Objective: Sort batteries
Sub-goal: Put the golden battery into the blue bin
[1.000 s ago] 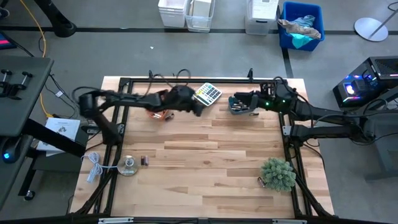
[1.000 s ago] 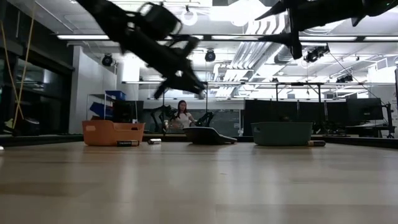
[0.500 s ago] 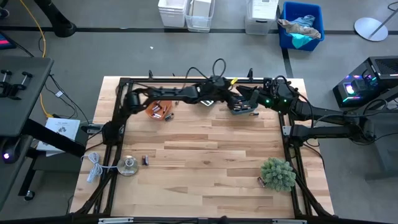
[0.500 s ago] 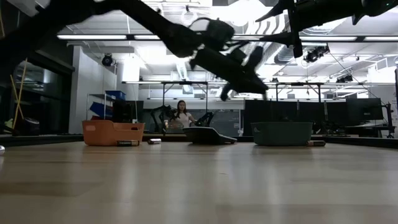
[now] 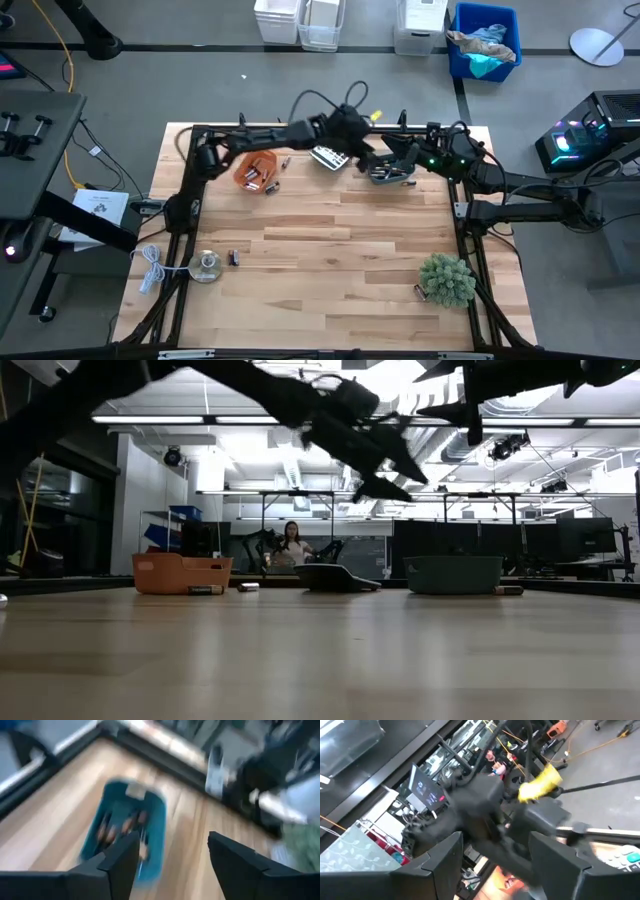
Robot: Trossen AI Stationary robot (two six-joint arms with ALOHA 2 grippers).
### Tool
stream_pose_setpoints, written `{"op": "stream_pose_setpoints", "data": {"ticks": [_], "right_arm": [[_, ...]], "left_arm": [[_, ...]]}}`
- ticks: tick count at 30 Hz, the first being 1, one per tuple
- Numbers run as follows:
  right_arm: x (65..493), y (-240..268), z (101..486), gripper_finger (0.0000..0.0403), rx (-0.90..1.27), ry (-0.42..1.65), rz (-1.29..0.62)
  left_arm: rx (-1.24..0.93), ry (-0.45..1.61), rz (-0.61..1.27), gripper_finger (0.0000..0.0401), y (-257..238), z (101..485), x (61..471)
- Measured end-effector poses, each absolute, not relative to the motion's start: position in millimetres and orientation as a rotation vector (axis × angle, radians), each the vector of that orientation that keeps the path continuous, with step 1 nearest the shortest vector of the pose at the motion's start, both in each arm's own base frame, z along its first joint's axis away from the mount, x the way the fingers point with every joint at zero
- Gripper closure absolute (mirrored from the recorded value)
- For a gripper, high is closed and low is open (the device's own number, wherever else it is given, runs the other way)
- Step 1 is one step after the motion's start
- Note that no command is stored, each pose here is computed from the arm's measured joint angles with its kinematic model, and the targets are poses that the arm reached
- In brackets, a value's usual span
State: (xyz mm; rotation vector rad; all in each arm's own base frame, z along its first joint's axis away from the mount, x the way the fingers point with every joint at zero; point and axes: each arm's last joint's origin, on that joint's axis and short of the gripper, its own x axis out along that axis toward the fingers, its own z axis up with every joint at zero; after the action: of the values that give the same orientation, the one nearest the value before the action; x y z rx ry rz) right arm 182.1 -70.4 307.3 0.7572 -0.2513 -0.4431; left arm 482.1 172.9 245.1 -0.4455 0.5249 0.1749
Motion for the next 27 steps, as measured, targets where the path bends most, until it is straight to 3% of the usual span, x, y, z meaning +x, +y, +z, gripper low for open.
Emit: {"op": "stream_pose_setpoints", "data": {"ticks": [4, 8, 14, 18, 23, 27], "right_arm": [[182, -70, 308, 0.0181, 0.754, -0.256, -0.44], [182, -70, 307, 0.0181, 0.736, -0.239, -0.44], [183, -70, 303, 0.0181, 0.735, -0.191, -0.432], [183, -69, 301, 0.0181, 0.738, -0.162, -0.429], [183, -69, 299, 0.0181, 0.74, -0.144, -0.436], [183, -69, 299, 0.0181, 0.731, -0.14, -0.436]], "left_arm": [[-0.384, 0.696, 0.179, 0.0175, 162, 275, 450], [-0.368, 0.71, 0.19, 0.0182, 125, 289, 420], [-0.434, 0.693, 0.359, 0.0184, 51, 265, 339], [-0.538, 0.785, 0.406, 0.0184, 2, 245, 275], [-0.526, 1.156, 0.371, 0.0184, -49, 232, 220], [-0.469, 1.444, 0.298, 0.0185, -76, 215, 204]]}}
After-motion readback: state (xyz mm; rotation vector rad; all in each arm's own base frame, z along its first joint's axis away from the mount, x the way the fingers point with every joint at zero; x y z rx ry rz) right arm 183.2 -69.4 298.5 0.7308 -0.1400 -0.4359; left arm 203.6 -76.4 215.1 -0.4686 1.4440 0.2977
